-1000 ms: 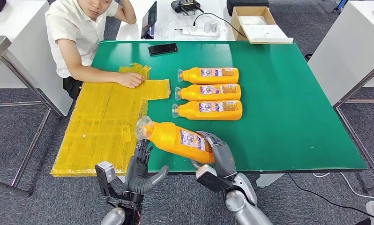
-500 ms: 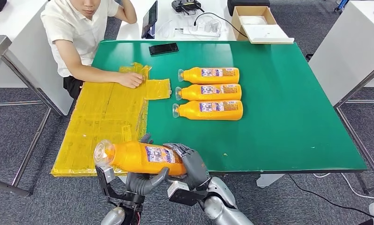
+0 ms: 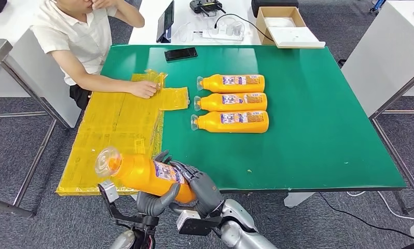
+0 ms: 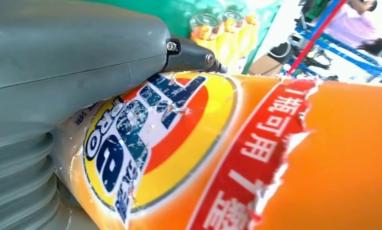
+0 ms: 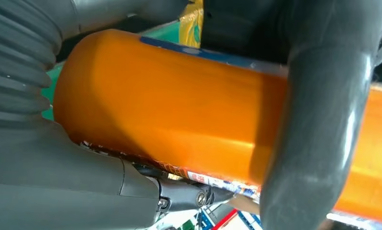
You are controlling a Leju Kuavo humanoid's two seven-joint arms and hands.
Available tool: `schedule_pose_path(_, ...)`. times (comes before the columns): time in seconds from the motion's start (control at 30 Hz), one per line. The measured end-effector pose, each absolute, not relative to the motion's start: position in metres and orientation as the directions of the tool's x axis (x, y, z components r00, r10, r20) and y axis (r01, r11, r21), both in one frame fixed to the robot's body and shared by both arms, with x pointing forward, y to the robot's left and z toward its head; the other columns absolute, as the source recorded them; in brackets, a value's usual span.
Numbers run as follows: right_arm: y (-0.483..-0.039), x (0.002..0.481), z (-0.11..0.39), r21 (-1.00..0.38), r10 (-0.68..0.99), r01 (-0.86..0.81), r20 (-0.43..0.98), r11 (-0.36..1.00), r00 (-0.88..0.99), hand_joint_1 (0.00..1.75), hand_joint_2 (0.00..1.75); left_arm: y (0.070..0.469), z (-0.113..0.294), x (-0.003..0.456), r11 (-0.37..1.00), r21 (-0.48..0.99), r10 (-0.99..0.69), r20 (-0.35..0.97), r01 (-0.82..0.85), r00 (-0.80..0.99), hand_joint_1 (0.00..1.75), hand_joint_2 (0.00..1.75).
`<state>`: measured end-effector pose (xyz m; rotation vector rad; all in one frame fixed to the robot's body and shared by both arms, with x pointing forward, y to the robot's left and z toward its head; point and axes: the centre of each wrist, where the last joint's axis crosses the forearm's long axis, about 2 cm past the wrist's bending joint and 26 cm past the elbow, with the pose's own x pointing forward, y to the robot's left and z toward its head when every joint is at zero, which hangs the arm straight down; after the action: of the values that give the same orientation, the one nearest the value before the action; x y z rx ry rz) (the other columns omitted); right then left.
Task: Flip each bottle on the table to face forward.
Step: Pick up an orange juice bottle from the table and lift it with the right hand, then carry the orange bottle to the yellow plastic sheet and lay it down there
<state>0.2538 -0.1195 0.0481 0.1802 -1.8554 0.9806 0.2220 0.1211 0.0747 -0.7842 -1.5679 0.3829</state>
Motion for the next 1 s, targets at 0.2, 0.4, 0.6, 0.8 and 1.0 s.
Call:
schedule_pose_path(0.2, -0.120, 0.253, 0.046, -0.549, 0.279, -0.529, 0.817, 0.647, -0.505, 0.00, 0.00, 0.125, 0.075, 0.222, 0.668, -0.697, 0.720, 0.694, 0.262, 0.011, 1.75, 1.75)
schedule_pose_path(0.4, -0.121, 0.251, 0.045, -0.540, 0.241, -0.557, 0.819, 0.632, -0.521, 0.00, 0.00, 0.128, 0.075, 0.215, 0.558, -0.766, 0.801, 0.598, 0.319, 0.031, 1.75, 1.75)
schedule_pose_path(0.6, -0.128, 0.253, 0.045, -0.557, 0.211, -0.549, 0.795, 0.623, -0.568, 0.00, 0.00, 0.131, 0.076, 0.208, 0.501, -0.788, 0.836, 0.548, 0.358, 0.037, 1.75, 1.75)
schedule_pose_path(0.8, -0.145, 0.245, 0.044, -0.583, 0.249, -0.458, 0.759, 0.672, -0.601, 0.00, 0.00, 0.138, 0.075, 0.220, 0.831, -0.528, 0.546, 0.834, 0.175, -0.074, 1.75, 1.75)
schedule_pose_path(1.0, -0.171, 0.239, 0.049, -0.572, 0.285, -0.353, 0.743, 0.740, -0.606, 0.00, 0.00, 0.149, 0.069, 0.233, 0.976, -0.209, 0.197, 0.964, -0.055, -0.180, 1.75, 1.75)
